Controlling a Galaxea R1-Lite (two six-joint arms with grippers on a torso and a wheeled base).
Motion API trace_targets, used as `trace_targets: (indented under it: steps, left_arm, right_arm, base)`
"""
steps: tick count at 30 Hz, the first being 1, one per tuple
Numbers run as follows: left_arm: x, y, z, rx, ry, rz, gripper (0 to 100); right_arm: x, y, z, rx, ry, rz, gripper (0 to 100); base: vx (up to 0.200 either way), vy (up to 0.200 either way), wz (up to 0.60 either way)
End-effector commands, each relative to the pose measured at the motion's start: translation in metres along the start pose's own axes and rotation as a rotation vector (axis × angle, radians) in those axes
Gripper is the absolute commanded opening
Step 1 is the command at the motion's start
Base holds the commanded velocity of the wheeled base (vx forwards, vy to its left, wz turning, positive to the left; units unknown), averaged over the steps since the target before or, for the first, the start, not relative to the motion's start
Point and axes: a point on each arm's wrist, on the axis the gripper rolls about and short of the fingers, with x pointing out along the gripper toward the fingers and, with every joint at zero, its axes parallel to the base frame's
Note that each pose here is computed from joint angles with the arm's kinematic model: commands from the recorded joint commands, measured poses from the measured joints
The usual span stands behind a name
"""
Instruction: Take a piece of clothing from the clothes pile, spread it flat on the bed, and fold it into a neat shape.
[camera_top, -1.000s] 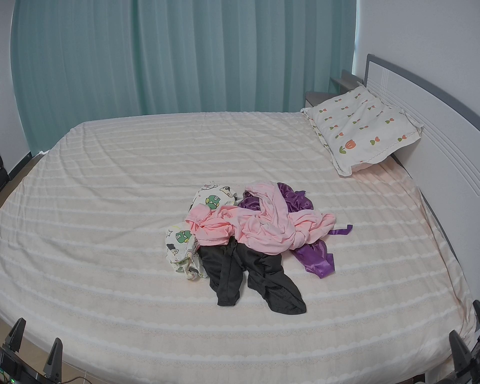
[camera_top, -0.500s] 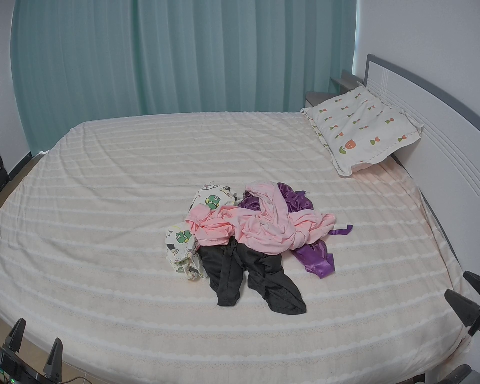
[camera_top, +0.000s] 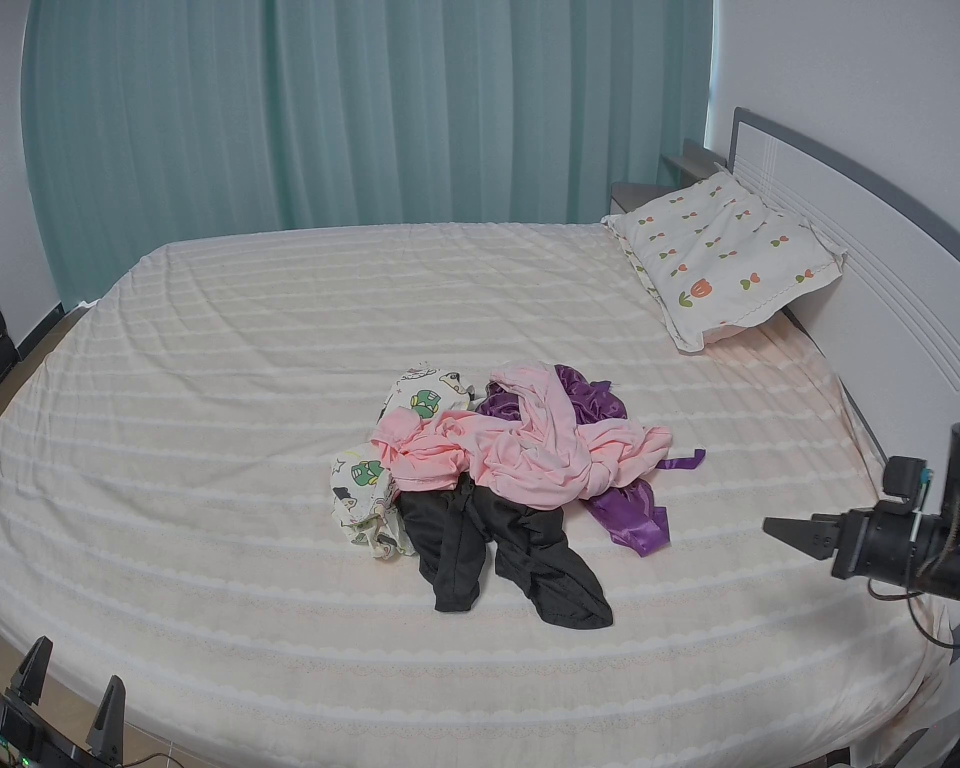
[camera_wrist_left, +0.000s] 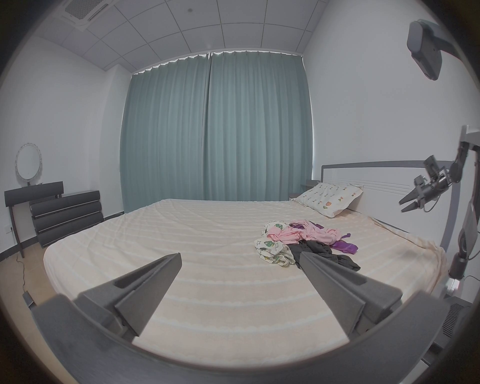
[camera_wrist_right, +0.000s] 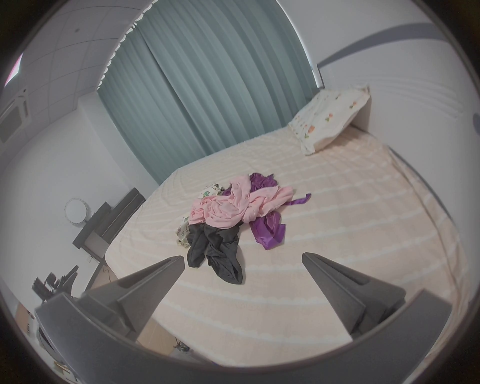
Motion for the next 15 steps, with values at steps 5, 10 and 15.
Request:
trace_targets:
  steps: [5,10,15]
  left_arm:
    - [0.000,0.000,-0.005,-0.003,-0.001,0.000,100]
    - [0.000,0.000,-0.005,-0.003,-0.001,0.000,100]
    - [0.000,0.000,-0.005,-0.003,-0.001,0.000,100]
  right_arm:
    - [0.165,-0.001,-0.087,0.155,0.265,-0.017,100]
    - [0.187,-0.001,-0.114,0.205,0.250,-0.009,100]
    - [0.204,-0.001,-0.131,0.197,0.254,0.001,100]
  base:
    - [0.000,0.000,0.00]
    - [0.000,0.000,0.00]
    - [0.000,0.000,0.00]
